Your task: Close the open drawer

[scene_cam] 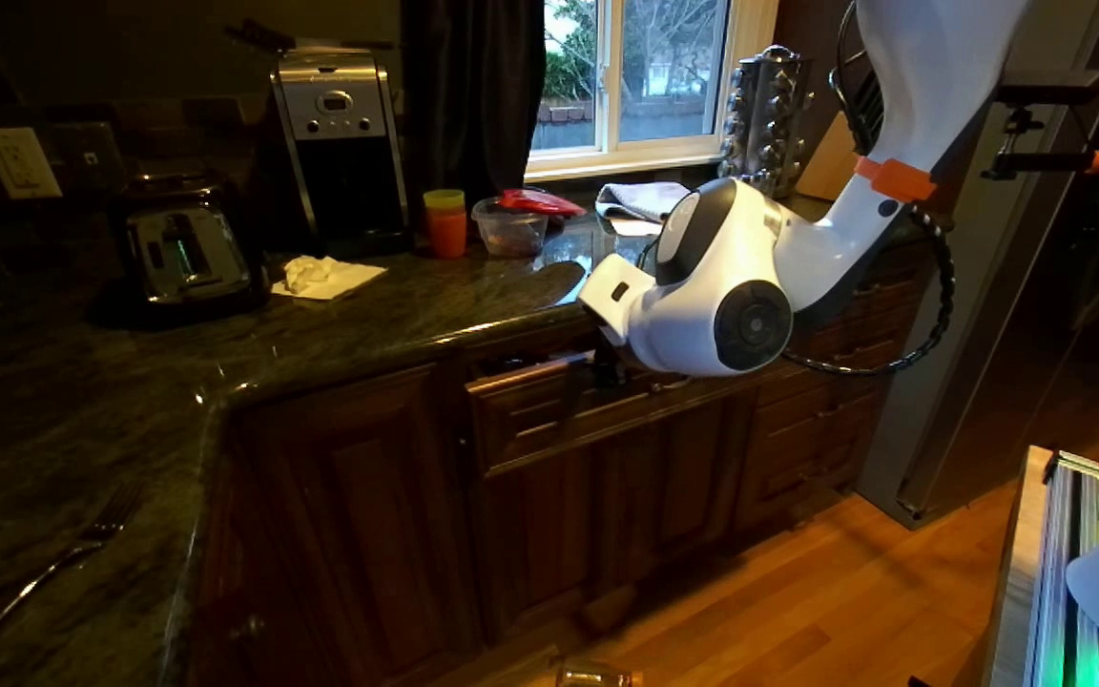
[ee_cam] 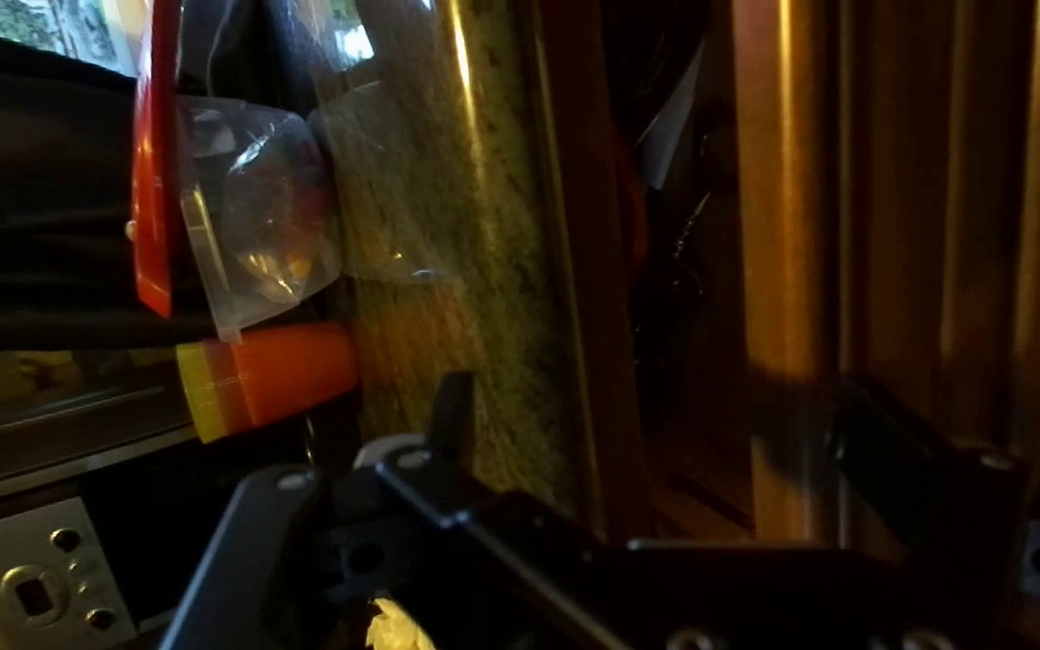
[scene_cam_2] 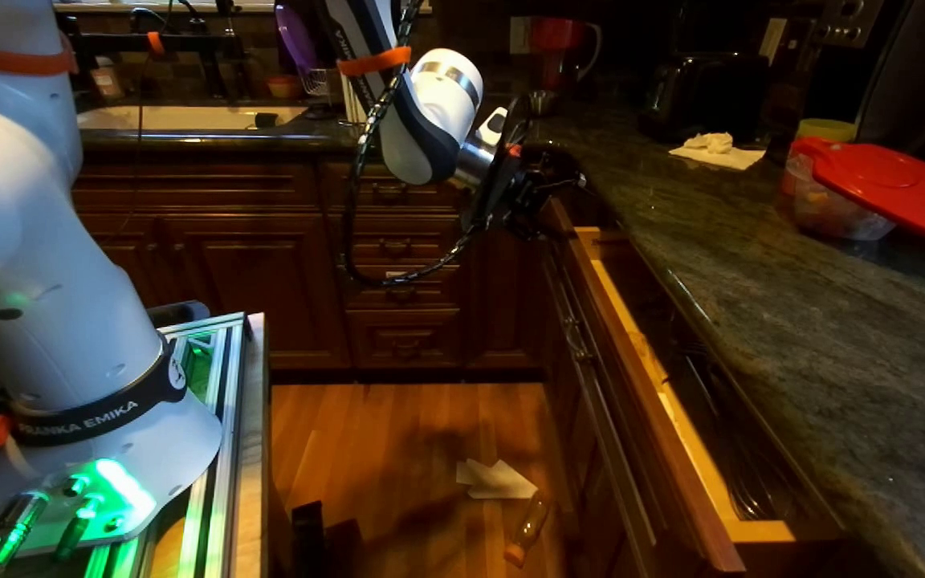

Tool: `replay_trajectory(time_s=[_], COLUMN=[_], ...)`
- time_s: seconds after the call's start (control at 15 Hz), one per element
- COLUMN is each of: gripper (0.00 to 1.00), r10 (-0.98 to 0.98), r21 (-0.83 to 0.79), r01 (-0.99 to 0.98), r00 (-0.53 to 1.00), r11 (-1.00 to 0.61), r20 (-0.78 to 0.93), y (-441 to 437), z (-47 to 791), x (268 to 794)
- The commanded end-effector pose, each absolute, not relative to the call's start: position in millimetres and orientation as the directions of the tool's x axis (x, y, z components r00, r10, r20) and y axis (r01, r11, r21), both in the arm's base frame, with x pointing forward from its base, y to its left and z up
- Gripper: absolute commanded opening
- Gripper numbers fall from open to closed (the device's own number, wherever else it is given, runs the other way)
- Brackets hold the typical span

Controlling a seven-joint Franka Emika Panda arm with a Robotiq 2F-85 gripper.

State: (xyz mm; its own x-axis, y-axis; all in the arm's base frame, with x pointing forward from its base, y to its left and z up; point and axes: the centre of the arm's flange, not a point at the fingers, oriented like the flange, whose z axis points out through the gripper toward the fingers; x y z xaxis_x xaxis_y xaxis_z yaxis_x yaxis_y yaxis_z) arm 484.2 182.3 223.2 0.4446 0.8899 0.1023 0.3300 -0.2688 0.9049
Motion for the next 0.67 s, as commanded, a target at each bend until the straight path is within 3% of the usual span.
replay_trajectory(time_s=[0.0, 0.6], gripper=[1.00, 1.00], r10=[0.884, 0.880], r21=[0.909, 0.937], r01=[0.297, 0.166], r00=[0.446, 0.424], r11=[-0.293, -0.307], r20=[0.139, 0.213], y=[180, 177], z=[210, 224], x=[486, 495])
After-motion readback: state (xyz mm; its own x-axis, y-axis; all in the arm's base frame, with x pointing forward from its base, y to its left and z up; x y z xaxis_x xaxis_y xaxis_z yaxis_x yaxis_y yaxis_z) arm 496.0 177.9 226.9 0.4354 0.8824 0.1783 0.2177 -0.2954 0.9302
